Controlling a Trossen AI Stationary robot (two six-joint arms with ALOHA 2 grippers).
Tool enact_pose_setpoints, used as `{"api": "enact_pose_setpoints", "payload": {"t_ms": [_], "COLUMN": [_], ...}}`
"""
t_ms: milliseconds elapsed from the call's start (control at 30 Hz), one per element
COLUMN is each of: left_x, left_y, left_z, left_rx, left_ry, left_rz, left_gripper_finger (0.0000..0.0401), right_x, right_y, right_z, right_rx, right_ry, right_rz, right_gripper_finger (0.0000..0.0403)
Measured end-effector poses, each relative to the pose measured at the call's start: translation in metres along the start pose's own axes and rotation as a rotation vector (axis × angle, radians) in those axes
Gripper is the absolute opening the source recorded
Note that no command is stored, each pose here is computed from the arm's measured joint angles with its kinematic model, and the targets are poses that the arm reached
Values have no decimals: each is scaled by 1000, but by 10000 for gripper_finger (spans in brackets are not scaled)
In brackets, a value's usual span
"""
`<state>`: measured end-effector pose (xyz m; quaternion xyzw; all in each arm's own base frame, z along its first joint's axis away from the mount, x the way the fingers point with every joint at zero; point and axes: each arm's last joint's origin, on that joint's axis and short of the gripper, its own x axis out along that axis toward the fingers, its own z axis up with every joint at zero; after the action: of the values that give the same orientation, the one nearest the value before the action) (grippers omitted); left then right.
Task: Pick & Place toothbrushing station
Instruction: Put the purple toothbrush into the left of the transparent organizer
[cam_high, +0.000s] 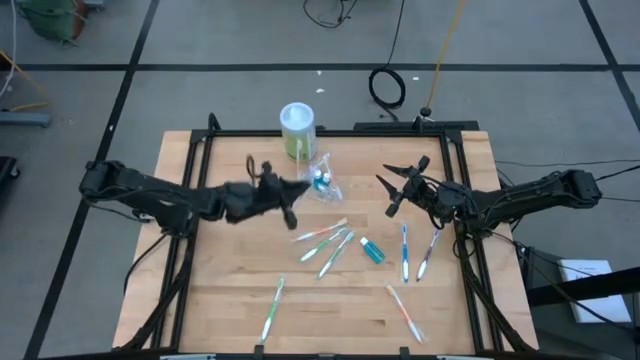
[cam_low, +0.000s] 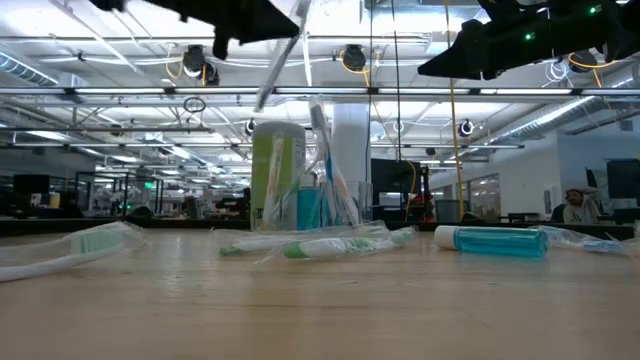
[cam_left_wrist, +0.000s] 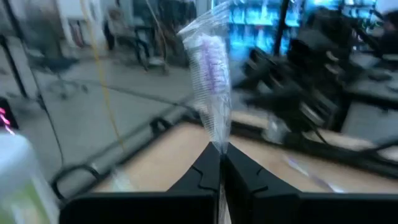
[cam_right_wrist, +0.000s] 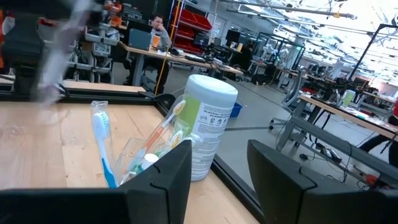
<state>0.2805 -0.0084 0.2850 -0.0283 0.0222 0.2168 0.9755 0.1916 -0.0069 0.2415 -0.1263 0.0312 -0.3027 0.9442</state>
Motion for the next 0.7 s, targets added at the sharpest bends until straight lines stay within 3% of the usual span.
{"api": "enact_pose_setpoints", "payload": {"t_ms": [300,400,567,700], "left_x": [40,51,69,80], "left_y": [57,63,64,65], "left_z": [-17,-30,-45,-61], "left_rx": [16,36,17,20], "left_ry": [36,69,7,-28], "left_rz": [222,250,274,402], "left_gripper_finger": [4,3,3,3], "right_x": [0,0,0,0], "right_y": [0,0,0,0], "right_z": [0,0,-1,-1], "right_rx": [0,0,-4,12], "right_ry": [0,0,5,6], "right_rz": [0,0,2,2], "right_gripper_finger": [147,147,146,146]}}
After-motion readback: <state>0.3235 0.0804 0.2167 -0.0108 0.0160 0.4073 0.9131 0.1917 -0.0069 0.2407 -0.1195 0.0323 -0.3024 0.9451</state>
